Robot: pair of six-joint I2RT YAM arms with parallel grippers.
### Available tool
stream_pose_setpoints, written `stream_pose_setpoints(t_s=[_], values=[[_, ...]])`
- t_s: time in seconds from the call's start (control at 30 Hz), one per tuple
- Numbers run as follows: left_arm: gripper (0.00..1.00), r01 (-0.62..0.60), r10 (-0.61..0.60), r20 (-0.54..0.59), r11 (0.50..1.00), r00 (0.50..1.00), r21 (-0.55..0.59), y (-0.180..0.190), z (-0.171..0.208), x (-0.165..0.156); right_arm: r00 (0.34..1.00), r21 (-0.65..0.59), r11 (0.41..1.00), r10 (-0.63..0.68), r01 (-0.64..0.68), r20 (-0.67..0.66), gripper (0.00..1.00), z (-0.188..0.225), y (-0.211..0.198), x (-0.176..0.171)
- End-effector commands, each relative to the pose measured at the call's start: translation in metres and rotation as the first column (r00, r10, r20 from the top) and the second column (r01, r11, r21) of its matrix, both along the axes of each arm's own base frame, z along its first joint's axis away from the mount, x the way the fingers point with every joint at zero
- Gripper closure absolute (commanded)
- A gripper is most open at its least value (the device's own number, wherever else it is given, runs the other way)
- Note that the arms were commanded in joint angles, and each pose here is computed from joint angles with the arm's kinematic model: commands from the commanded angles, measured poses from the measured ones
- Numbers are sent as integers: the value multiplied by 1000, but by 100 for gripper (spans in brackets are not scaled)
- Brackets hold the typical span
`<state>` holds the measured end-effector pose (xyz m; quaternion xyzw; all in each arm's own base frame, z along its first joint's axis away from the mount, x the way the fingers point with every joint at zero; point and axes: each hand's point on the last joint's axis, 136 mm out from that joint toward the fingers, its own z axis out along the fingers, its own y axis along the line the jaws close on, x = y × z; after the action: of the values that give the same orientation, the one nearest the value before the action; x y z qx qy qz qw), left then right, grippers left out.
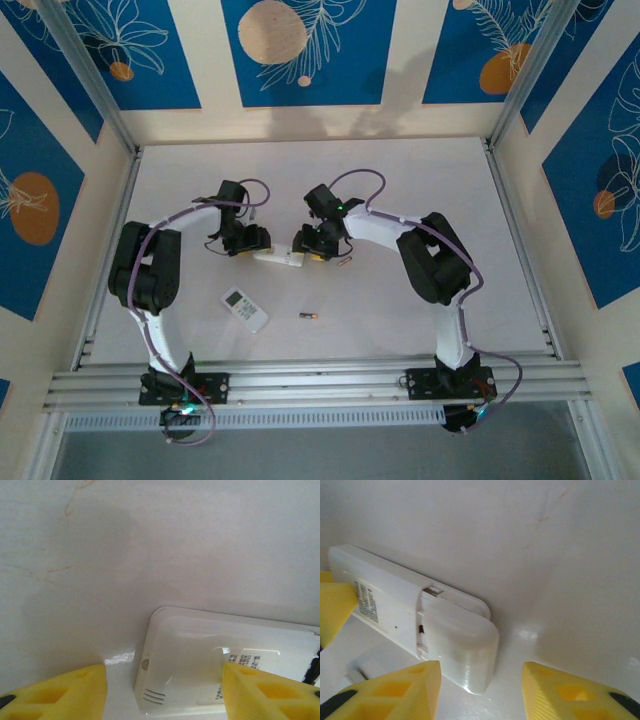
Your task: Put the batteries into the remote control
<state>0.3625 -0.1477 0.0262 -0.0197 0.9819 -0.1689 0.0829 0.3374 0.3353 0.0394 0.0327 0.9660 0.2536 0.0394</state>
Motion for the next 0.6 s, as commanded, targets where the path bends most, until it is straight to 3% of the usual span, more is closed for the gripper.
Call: stream_pose_setpoints(t_s=[0.0,0.43,0.57], values=[[39,14,-16,-65,1000,998,-23,-4,-21,-15,999,36,999,-21,22,-26,57,1,10,3],[39,19,-20,-60,1000,998,-20,-4,-20,-15,983,69,988,-130,140,-134,72,-6,7,15],[39,21,-22,-62,1000,998,-19,-4,-22,-16,974,87,981,-158,174,-161,73,-2,3,19]])
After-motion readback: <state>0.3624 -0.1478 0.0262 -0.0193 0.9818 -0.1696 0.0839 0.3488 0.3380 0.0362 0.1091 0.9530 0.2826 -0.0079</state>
